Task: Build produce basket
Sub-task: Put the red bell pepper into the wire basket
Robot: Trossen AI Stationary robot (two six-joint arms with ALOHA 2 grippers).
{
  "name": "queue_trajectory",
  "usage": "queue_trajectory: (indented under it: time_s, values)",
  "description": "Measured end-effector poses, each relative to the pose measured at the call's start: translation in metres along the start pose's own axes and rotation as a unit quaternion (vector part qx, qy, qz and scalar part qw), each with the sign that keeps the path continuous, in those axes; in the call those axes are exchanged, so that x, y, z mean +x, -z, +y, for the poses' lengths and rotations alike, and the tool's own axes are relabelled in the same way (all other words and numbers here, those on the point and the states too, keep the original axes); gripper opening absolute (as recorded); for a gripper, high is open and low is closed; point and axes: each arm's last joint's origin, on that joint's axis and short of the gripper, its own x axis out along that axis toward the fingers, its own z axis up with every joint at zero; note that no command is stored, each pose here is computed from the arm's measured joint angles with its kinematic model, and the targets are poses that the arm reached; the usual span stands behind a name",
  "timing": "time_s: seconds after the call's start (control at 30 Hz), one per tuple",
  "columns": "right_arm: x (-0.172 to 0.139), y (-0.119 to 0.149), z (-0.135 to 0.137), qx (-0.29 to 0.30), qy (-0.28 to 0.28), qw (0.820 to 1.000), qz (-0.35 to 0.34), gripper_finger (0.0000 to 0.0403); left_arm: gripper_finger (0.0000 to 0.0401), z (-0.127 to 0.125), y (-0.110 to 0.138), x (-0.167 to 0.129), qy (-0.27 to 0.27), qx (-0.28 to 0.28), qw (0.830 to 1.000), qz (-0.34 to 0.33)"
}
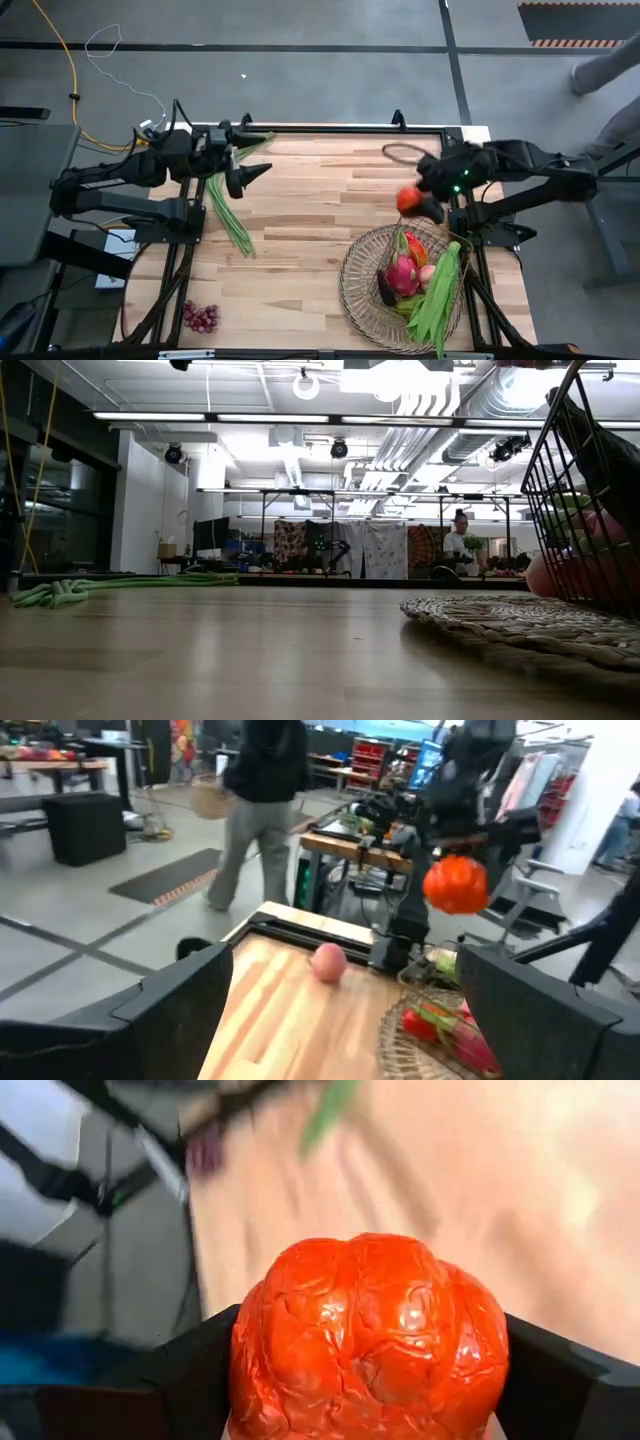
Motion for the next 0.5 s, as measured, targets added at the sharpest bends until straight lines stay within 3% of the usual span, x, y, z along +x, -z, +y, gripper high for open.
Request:
queue_trajectory:
  time_s: [0.23, 0.5]
  values:
    - [0.021, 0.049, 0.004, 0.146, 0.027, 0.972, 0.184, 0.0331, 0.0369, -0.004, 0.003, 0.005, -0.009, -0.006, 1.000, 0.008]
    - [0.062, 0.110, 0.000, 0.222, 0.112, 0.930, 0.271, 0.0331, 0.0369, -0.002, 0.003, 0.005, -0.026, -0.006, 1.000, 0.005]
